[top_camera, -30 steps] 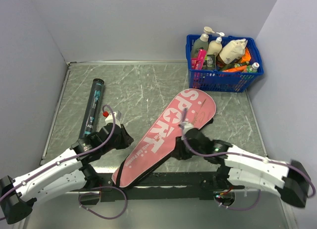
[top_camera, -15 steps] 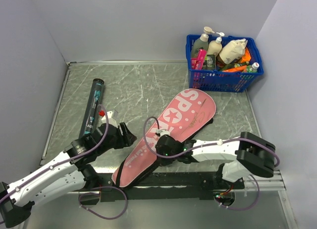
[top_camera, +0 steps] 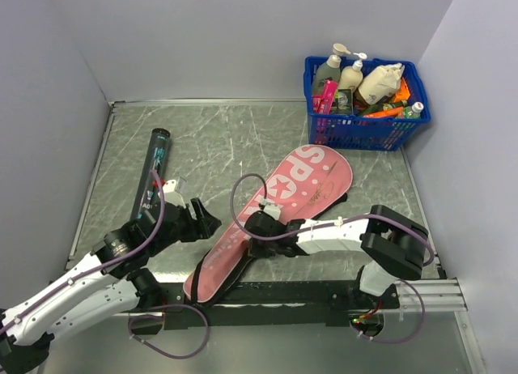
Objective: Pack up the badminton gear
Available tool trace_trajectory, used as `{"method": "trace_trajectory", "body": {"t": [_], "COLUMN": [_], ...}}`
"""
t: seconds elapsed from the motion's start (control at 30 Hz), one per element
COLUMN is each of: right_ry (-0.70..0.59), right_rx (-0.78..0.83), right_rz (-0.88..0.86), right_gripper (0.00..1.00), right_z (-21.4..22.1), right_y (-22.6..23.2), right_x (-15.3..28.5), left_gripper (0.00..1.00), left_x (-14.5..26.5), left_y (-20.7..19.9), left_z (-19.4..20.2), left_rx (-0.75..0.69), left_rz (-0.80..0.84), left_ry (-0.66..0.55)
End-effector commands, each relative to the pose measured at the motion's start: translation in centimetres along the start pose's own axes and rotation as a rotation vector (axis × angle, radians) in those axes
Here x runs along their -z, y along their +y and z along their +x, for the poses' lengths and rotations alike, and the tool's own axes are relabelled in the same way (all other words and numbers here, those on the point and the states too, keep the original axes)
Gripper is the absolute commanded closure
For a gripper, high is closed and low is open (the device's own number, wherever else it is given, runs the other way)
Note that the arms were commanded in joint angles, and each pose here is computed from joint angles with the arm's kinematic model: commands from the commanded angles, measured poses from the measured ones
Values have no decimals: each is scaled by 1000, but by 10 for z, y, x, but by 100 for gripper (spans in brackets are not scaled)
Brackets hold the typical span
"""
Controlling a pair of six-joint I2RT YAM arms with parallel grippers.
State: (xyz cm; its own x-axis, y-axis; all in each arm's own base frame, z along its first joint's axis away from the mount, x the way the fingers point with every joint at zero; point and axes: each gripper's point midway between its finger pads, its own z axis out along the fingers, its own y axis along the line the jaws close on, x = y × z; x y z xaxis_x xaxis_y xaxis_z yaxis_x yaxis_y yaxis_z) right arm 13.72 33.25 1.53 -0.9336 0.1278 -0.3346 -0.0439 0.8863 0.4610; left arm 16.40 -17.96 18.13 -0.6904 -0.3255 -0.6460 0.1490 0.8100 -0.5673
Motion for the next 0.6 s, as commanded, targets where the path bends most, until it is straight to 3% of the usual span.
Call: {"method": "trace_trajectory", "body": {"t": [0.0,0.5,0.57], "right_ry": [-280,-315,-314], "right_rx": [-176,-266,-258], "right_rz": [81,54,41], "right_gripper": [99,99,96], "right_z": [-73,-123,-125], "right_y": [-22,-4,1], "right_x": [-14,-27,-27], "left_gripper": [27,27,27], "left_x": [6,2,3], "left_y": [-6,-6,-6], "left_z": [-6,-4,-5], "left_rx": [-6,-9,-10], "left_rz": [27,17,16], "left_ry": [-18,-5,-6]}}
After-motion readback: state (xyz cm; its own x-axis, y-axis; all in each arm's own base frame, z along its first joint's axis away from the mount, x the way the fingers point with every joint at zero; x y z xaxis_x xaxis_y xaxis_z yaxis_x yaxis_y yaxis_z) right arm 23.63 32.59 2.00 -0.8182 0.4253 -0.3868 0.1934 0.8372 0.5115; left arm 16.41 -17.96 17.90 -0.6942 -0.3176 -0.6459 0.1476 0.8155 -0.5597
